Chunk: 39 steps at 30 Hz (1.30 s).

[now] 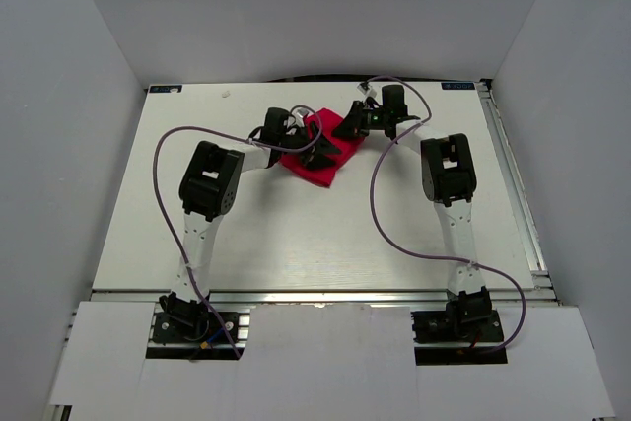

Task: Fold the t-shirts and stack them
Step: Smooth out wrinkles on the folded tshirt

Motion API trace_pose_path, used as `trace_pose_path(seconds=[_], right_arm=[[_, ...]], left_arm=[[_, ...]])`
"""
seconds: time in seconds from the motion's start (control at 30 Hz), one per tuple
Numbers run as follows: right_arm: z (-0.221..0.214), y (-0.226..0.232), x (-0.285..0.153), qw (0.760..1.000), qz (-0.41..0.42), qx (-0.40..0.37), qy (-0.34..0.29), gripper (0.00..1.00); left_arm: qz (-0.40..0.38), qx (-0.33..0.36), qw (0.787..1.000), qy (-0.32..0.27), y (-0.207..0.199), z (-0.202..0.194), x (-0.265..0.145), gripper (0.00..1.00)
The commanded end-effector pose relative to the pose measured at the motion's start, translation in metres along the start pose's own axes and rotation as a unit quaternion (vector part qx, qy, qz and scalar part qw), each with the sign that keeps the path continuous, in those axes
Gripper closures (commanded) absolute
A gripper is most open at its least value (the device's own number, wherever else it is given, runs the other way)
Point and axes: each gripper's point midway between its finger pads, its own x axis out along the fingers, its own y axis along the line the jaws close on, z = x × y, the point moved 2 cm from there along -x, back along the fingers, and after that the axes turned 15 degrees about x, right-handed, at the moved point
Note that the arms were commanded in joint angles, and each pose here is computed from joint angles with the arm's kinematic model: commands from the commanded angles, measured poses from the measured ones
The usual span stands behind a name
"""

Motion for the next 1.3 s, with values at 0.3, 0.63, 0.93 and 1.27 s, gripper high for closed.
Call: trace_pose_path(seconds=[0.3,0.63,0.93,1.27], right_arm=[[0.014,-0.042,-0.013,0.996,-0.058,0.045,-0.049,0.86],[0.026,-0.020,-0.028,0.998,-0.014,0.028,-0.049,0.87],[0.027,-0.011,-0.043,0.999,-0.008,0.013,-0.042,0.88],[0.034,0.066,-0.066,0.994,0.090,-0.066,-0.008,0.86]], left_arm=[[0.049,-0.032,0.998,0.025,0.040,-0.048,-0.017,0.37],[0.057,-0.005,0.998,0.029,0.029,-0.038,-0.038,0.37],[0.037,0.009,0.999,0.020,0.006,-0.029,-0.059,0.37],[-0.031,0.091,0.995,-0.021,-0.075,0.020,-0.076,0.37]])
